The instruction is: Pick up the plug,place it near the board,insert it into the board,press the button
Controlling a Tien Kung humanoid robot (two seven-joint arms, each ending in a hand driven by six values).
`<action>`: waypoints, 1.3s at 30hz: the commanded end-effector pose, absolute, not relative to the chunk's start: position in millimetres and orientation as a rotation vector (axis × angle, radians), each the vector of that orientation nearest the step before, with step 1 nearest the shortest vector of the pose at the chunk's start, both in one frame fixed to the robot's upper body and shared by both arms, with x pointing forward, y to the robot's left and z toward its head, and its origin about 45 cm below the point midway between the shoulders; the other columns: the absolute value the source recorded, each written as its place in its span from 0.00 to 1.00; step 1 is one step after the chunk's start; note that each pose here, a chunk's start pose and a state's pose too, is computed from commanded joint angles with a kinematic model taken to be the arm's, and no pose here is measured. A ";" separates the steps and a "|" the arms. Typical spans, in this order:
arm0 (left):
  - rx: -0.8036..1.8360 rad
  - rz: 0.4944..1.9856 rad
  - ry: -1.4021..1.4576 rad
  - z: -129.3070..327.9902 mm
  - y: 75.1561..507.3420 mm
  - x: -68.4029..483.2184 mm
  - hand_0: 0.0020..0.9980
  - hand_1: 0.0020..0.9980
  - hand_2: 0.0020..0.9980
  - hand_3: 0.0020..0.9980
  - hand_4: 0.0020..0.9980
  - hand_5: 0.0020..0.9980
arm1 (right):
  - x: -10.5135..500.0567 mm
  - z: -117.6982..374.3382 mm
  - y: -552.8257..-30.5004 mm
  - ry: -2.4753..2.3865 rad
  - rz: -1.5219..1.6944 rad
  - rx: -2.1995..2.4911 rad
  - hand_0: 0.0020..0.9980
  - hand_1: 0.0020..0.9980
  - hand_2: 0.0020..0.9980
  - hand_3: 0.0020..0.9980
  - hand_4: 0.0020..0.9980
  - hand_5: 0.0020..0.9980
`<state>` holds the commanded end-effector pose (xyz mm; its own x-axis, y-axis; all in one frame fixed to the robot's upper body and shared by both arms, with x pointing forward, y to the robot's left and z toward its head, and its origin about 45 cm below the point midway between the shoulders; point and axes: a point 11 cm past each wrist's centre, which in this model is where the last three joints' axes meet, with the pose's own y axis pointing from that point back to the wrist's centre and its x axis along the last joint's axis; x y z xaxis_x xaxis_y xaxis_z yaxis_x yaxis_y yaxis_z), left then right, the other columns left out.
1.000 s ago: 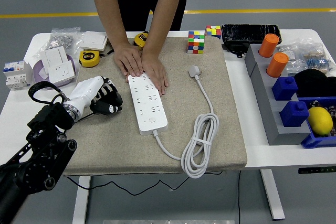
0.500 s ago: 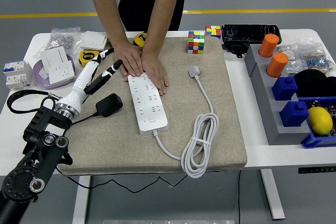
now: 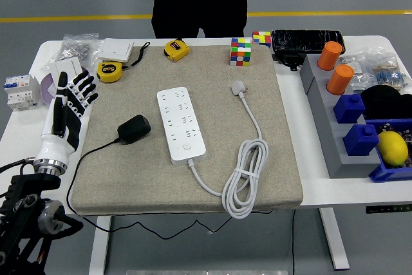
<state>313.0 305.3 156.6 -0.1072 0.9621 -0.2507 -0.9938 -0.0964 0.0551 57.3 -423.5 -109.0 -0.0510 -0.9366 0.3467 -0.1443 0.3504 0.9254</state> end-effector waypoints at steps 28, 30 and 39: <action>-0.049 1.676 0.256 144.3 310.5 305.3 0.76 0.80 0.79 0.78 1.00 0.88 | 52.6 -110.5 -421.3 -1.465 -0.881 1.033 0.80 0.70 0.71 0.75 1.00 0.99; -0.050 1.677 0.256 144.5 310.8 305.4 0.76 0.80 0.79 0.78 1.00 0.87 | 52.6 -110.4 -421.6 -1.465 -0.881 1.033 0.80 0.70 0.71 0.75 1.00 0.99; -0.048 1.675 0.257 144.4 310.1 305.8 0.76 0.79 0.79 0.78 1.00 0.87 | 53.4 -110.1 -422.0 -1.467 -0.880 1.033 0.80 0.70 0.71 0.75 1.00 0.99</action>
